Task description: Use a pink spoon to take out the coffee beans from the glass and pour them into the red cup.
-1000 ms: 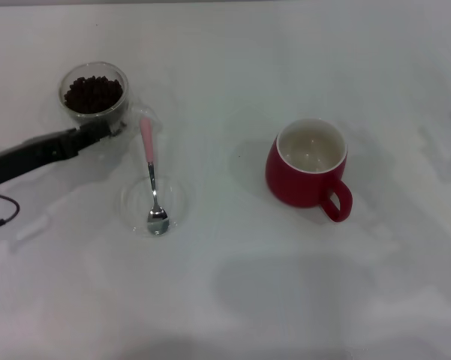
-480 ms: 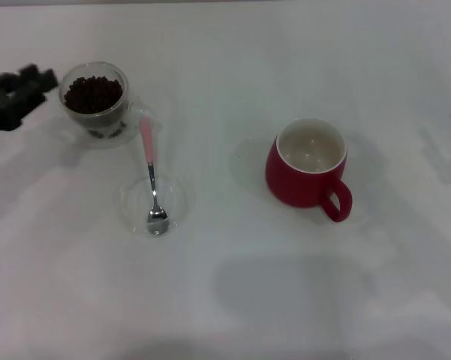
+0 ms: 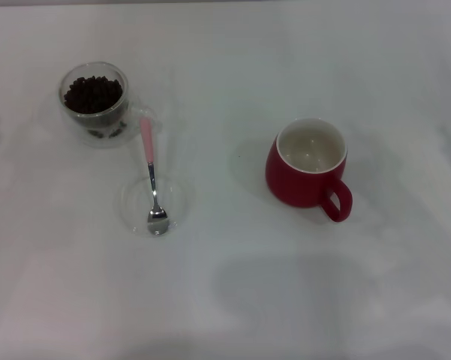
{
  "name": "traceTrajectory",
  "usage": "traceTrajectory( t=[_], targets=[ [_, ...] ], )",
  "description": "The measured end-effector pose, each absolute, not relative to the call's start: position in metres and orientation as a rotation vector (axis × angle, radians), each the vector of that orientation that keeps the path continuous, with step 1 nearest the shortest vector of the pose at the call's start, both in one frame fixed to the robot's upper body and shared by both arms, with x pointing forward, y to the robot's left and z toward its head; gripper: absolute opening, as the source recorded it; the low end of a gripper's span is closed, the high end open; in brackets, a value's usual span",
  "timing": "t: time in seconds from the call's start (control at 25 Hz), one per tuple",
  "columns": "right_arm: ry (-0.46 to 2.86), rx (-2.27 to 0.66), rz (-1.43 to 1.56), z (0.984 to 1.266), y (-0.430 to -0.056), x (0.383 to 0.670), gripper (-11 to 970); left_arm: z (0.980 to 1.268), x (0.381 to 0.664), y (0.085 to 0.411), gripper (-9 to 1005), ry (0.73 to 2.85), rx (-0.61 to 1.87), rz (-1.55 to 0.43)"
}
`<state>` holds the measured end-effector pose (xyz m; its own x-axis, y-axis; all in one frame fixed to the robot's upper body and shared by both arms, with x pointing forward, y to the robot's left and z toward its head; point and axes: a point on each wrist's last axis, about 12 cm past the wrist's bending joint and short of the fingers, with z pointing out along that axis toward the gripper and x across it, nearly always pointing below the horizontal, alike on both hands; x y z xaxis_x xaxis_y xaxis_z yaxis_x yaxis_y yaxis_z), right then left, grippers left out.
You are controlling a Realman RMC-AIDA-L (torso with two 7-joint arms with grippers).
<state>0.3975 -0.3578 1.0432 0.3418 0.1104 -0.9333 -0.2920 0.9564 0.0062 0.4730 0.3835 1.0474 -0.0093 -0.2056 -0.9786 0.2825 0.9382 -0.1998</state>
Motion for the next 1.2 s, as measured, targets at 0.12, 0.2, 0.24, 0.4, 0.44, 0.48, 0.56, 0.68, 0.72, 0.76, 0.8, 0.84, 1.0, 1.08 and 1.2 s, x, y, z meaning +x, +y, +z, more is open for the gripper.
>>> traceTrajectory(
  t=[0.12,0.2,0.24,0.4,0.44,0.48,0.56,0.68,0.72,0.76,0.8,0.84,1.0,1.08,1.2],
  targets=[
    [1.208,-0.147,0.231,1.042,-0.362,0.398,666,1.041,0.464,0.389,629,1.509,0.01,-0.305],
    [1.214,-0.143,0.224,1.042,-0.364,0.398,666,1.038,0.462,0.39,708,1.507,0.002,-0.258],
    [1.217,-0.143,0.222,1.041,-0.364,0.398,666,1.036,0.461,0.39,747,1.507,0.001,-0.241],
    [1.247,-0.137,0.209,1.038,-0.364,0.401,666,1.032,0.462,0.388,846,1.494,-0.02,-0.179],
    [1.251,-0.136,0.208,1.037,-0.363,0.401,666,1.032,0.462,0.388,856,1.491,-0.025,-0.168],
    [1.253,-0.136,0.207,1.037,-0.363,0.402,666,1.032,0.462,0.389,866,1.487,-0.03,-0.154],
    [1.253,-0.136,0.207,1.037,-0.363,0.403,666,1.031,0.463,0.389,876,1.479,-0.041,-0.135],
    [1.251,-0.138,0.207,1.037,-0.362,0.403,666,1.032,0.464,0.389,876,1.469,-0.051,-0.121],
    [1.251,-0.138,0.207,1.037,-0.362,0.403,666,1.032,0.464,0.389,876,1.469,-0.051,-0.121],
    [1.252,-0.137,0.207,1.037,-0.362,0.403,666,1.032,0.466,0.388,876,1.465,-0.054,-0.119],
    [1.253,-0.137,0.207,1.037,-0.362,0.403,666,1.033,0.468,0.387,876,1.46,-0.054,-0.119],
    [1.254,-0.136,0.208,1.036,-0.362,0.403,666,1.033,0.468,0.387,876,1.459,-0.053,-0.12],
    [1.253,-0.137,0.207,1.037,-0.362,0.403,666,1.033,0.468,0.385,877,1.454,-0.047,-0.12],
    [1.251,-0.138,0.207,1.037,-0.362,0.402,666,1.032,0.467,0.384,877,1.459,-0.044,-0.119],
    [1.249,-0.141,0.209,1.037,-0.362,0.401,666,1.03,0.467,0.382,877,1.463,-0.027,-0.103]
  ],
)
